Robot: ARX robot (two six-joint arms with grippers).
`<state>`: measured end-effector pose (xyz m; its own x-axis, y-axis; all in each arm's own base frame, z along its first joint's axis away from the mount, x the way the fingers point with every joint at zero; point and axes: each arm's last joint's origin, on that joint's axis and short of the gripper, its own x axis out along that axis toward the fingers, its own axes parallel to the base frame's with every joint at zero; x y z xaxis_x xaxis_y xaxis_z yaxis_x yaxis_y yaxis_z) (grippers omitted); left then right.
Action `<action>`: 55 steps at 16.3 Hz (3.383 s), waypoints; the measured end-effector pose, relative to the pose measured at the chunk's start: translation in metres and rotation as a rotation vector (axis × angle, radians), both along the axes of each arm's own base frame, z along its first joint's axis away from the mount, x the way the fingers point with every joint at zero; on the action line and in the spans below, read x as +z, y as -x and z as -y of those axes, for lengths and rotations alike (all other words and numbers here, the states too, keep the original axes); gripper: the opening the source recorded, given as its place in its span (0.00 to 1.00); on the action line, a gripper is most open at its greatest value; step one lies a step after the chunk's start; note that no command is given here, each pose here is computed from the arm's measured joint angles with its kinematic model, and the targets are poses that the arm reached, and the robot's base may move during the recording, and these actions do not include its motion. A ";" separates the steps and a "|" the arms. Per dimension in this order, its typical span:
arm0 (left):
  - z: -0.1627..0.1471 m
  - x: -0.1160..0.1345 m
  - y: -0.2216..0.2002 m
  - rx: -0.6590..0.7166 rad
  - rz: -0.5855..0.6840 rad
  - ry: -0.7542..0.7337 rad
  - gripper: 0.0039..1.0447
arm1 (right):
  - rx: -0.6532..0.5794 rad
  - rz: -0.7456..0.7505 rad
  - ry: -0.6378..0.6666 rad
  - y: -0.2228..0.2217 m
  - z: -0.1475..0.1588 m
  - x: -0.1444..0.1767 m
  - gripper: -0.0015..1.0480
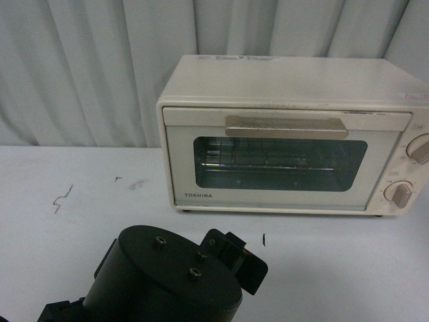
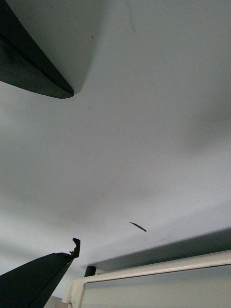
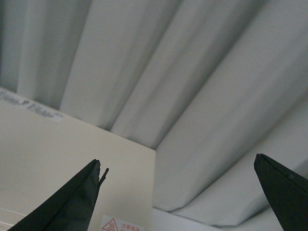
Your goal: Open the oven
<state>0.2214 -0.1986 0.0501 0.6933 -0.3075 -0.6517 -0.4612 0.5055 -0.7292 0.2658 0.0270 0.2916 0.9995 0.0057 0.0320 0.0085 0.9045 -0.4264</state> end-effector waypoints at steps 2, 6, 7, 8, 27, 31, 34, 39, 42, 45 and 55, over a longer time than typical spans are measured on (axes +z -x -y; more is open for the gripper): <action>0.000 0.000 0.000 0.000 0.000 0.000 0.94 | 0.068 -0.057 0.190 -0.020 -0.015 -0.009 0.94; 0.000 0.000 0.000 0.000 0.000 0.000 0.94 | 0.193 -0.120 0.527 -0.033 -0.033 -0.034 0.60; 0.000 0.000 0.000 0.000 0.000 0.000 0.94 | 0.229 -0.119 0.589 -0.034 -0.037 -0.038 0.52; 0.000 0.000 0.000 0.000 0.000 0.000 0.94 | 0.266 -0.119 0.660 -0.035 -0.039 -0.041 0.43; 0.000 0.000 0.000 0.000 0.000 0.000 0.94 | 0.655 -0.298 1.016 -0.067 -0.061 -0.099 0.02; 0.000 0.000 0.000 0.000 0.000 0.000 0.94 | 0.684 -0.387 0.959 -0.060 -0.054 -0.100 0.02; 0.000 0.000 0.000 0.000 0.000 0.000 0.94 | 0.691 -0.431 0.900 -0.059 -0.047 -0.098 0.02; 0.000 0.000 0.000 0.000 0.000 0.000 0.94 | 0.744 -0.521 0.766 -0.046 -0.046 -0.101 0.02; 0.000 0.000 0.000 0.000 0.000 0.000 0.94 | 0.801 -0.613 0.647 -0.034 -0.050 -0.106 0.02; 0.000 0.000 0.000 0.000 0.000 0.000 0.94 | 0.898 -0.741 0.508 -0.018 -0.060 -0.118 0.02; 0.000 0.000 0.000 -0.004 0.002 -0.005 0.94 | 0.823 -0.535 0.461 -0.013 -0.047 -0.057 0.02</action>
